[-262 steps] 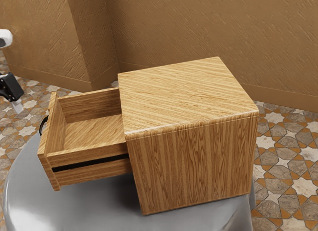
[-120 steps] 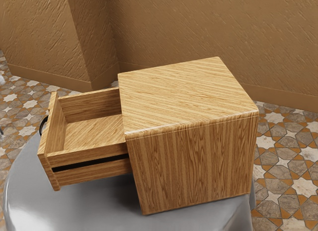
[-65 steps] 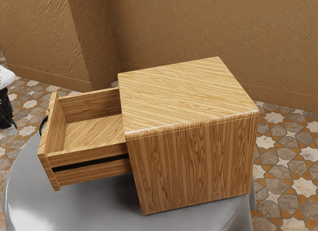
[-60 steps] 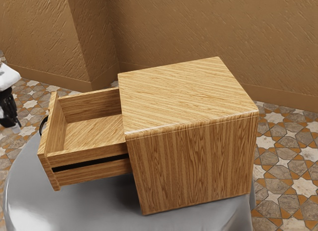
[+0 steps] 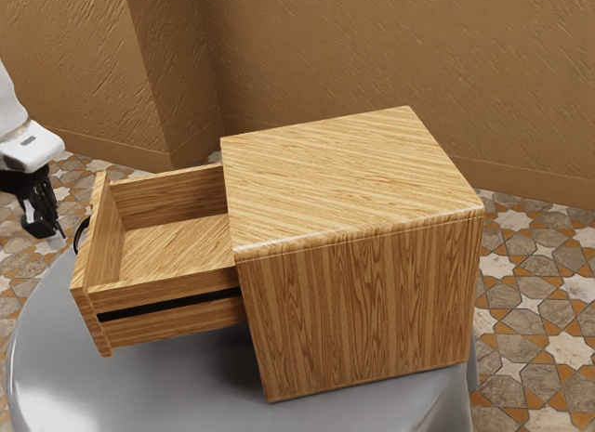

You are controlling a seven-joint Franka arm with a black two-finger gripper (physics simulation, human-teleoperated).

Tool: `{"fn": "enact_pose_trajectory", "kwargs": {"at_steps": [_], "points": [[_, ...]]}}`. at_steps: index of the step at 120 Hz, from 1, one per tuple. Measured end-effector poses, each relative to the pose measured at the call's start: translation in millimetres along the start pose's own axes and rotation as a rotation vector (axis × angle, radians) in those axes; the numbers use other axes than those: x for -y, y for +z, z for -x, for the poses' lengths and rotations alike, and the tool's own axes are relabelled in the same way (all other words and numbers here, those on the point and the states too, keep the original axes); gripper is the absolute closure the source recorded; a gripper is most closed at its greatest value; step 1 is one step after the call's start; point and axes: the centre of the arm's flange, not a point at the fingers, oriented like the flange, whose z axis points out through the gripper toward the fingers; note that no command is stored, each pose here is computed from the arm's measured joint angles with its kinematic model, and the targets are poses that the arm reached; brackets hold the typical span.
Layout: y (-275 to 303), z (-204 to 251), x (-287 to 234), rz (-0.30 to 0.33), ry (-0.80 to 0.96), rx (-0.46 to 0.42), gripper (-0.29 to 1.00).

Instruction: Push the drawer handle with one arm to close the drawer

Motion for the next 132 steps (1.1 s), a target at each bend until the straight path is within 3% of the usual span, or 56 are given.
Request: {"fn": "enact_pose_trajectory", "kwargs": {"at_steps": [132], "points": [[12.0,-84.4,-14.3,-0.059,0.024,-0.071,0.7]]}}
